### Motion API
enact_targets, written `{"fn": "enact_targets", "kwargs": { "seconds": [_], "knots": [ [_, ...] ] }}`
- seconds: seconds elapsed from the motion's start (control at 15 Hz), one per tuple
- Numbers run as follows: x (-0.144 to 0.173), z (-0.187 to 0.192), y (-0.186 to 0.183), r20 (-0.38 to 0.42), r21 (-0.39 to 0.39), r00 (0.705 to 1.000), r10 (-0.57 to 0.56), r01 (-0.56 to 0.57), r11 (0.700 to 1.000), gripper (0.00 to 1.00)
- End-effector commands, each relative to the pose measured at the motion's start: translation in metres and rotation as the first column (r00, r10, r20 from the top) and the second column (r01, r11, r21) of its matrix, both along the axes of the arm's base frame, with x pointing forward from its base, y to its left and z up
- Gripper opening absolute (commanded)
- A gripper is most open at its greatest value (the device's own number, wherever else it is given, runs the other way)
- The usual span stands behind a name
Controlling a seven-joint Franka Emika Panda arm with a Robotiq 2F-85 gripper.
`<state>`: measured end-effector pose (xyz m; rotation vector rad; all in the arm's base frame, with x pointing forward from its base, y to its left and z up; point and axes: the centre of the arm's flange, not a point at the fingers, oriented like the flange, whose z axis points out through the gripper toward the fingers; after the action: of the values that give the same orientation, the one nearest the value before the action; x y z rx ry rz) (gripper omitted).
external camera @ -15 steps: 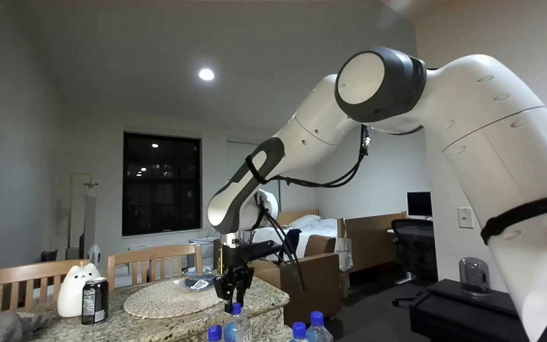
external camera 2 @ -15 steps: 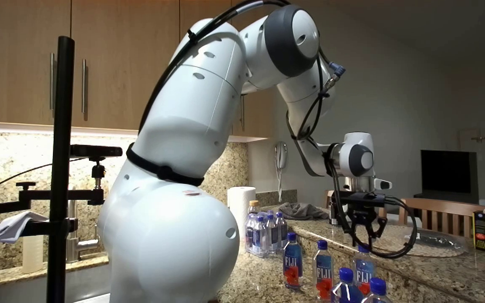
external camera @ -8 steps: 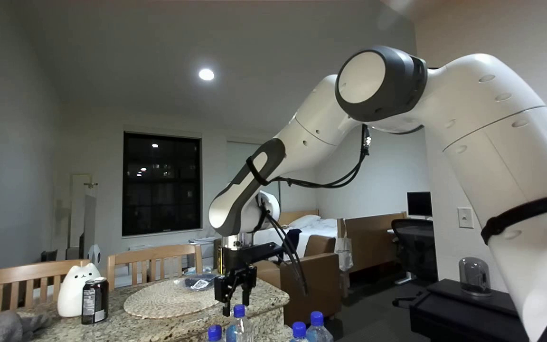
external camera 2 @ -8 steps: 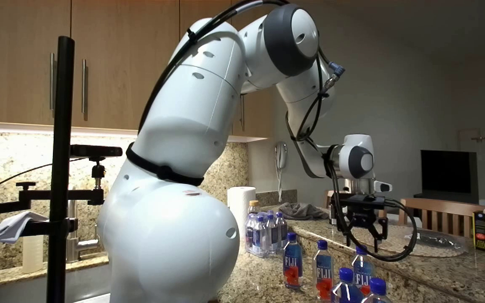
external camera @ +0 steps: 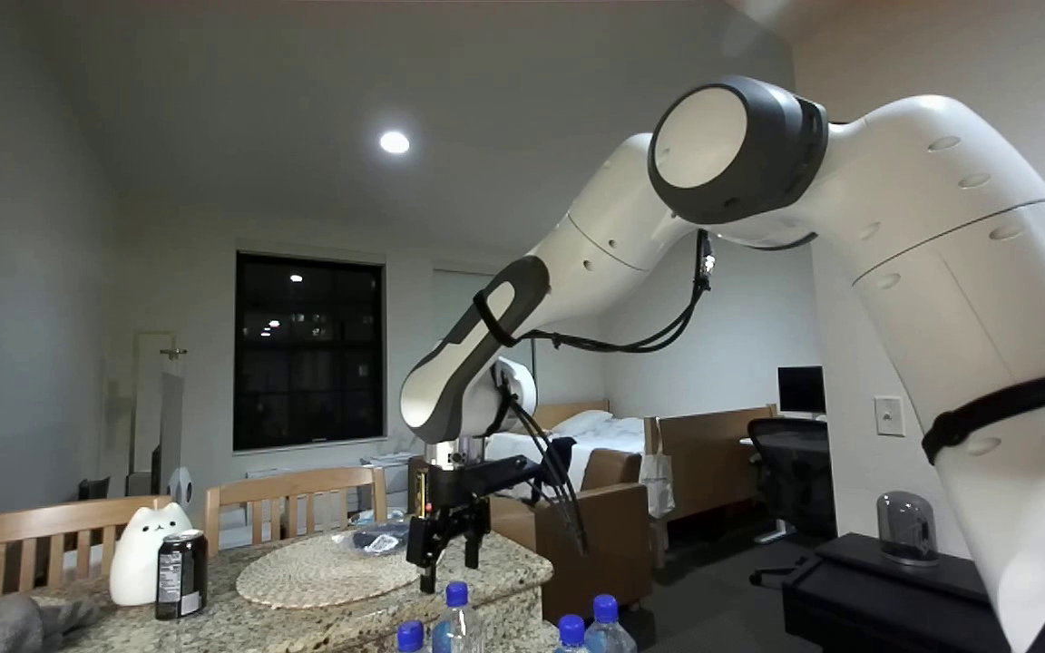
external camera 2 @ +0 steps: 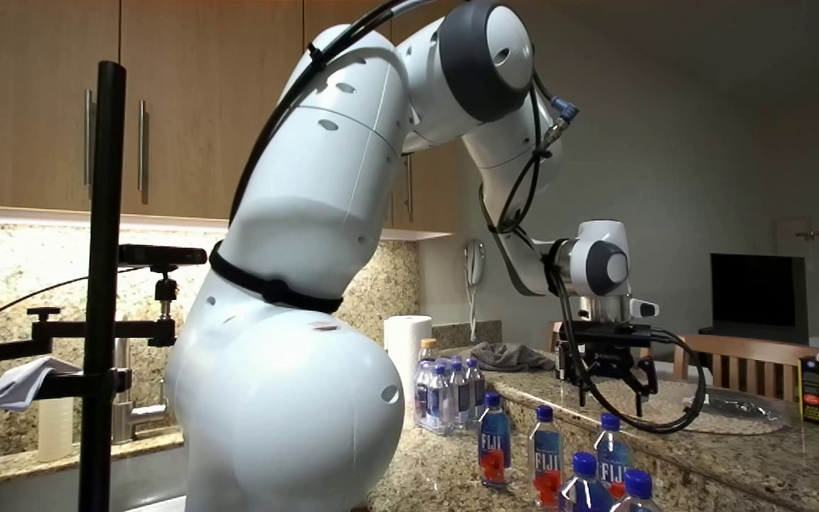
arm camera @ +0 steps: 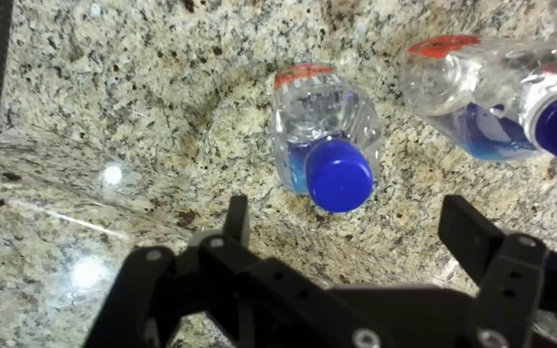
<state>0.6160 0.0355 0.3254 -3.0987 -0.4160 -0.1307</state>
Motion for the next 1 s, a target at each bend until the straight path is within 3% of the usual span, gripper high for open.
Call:
{"fn": "enact_targets", "kwargs": {
  "seconds": [0.0, 0.47, 0.53, 0.67, 0.93],
  "knots": [
    [-0.018, 0.000, -0.001, -0.005, -0.012, 0.994, 0.108, -0.108, 0.994, 1.00],
    [-0.020, -0.012, -0.002, -0.032, -0.020, 0.980, 0.195, -0.195, 0.981, 1.00],
    [-0.020, -0.013, -0.003, -0.034, -0.020, 0.980, 0.197, -0.198, 0.980, 0.75],
    [-0.019, -0.015, -0.004, -0.035, -0.019, 0.978, 0.205, -0.205, 0.978, 0.68],
    [-0.017, -0.019, -0.003, -0.038, -0.024, 0.976, 0.216, -0.217, 0.976, 0.41]
  ]
}}
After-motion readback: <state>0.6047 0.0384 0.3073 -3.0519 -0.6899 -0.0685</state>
